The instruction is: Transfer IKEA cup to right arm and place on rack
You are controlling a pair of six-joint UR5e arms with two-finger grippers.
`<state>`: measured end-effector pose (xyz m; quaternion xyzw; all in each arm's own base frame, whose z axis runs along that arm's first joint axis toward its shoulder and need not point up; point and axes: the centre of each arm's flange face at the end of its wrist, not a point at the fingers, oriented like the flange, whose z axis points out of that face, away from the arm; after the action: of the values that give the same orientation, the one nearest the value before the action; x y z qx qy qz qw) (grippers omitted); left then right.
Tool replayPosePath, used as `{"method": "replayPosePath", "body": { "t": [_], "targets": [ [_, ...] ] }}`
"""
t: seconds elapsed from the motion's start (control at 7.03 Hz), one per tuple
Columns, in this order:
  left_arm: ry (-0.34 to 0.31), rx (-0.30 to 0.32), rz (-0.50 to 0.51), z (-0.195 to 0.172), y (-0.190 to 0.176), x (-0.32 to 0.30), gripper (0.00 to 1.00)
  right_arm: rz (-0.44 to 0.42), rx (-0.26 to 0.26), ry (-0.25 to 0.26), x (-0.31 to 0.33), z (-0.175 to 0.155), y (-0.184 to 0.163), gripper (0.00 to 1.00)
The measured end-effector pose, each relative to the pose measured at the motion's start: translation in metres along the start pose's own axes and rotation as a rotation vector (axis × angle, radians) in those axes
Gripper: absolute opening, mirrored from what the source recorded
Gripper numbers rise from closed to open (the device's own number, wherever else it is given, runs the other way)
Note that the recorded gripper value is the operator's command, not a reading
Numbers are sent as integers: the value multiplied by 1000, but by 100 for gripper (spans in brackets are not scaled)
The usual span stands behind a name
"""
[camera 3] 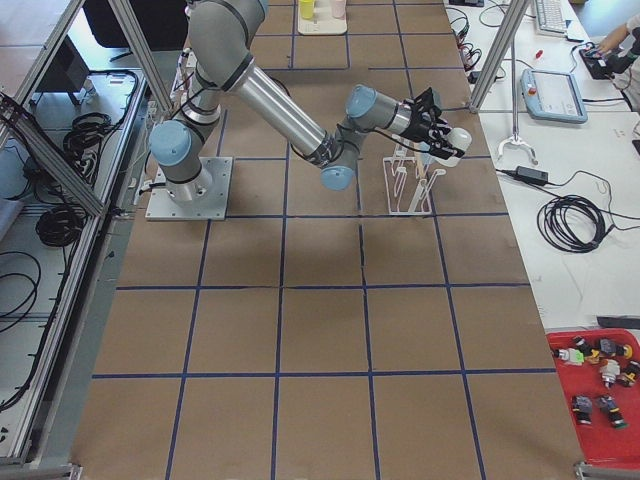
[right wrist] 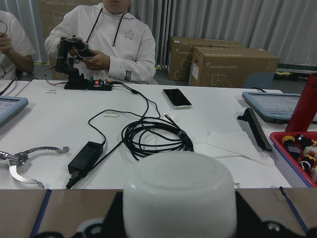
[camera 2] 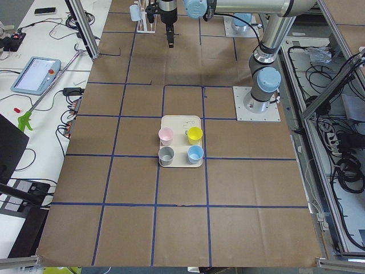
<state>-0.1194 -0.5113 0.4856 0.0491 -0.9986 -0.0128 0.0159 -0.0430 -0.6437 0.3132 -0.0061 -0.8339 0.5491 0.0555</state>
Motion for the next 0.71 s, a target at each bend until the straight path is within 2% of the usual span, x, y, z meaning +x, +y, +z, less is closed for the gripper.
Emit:
{"method": "replayPosePath", "body": {
  "t": [0.28, 0.71],
  "targets": [
    [0, 7, -2, -1, -1, -1, 100, 4, -12, 6, 5, 14, 17, 9],
    [1, 15, -10, -4, -2, -5, 100, 7, 2, 9, 5, 21, 31, 10]
  ]
}}
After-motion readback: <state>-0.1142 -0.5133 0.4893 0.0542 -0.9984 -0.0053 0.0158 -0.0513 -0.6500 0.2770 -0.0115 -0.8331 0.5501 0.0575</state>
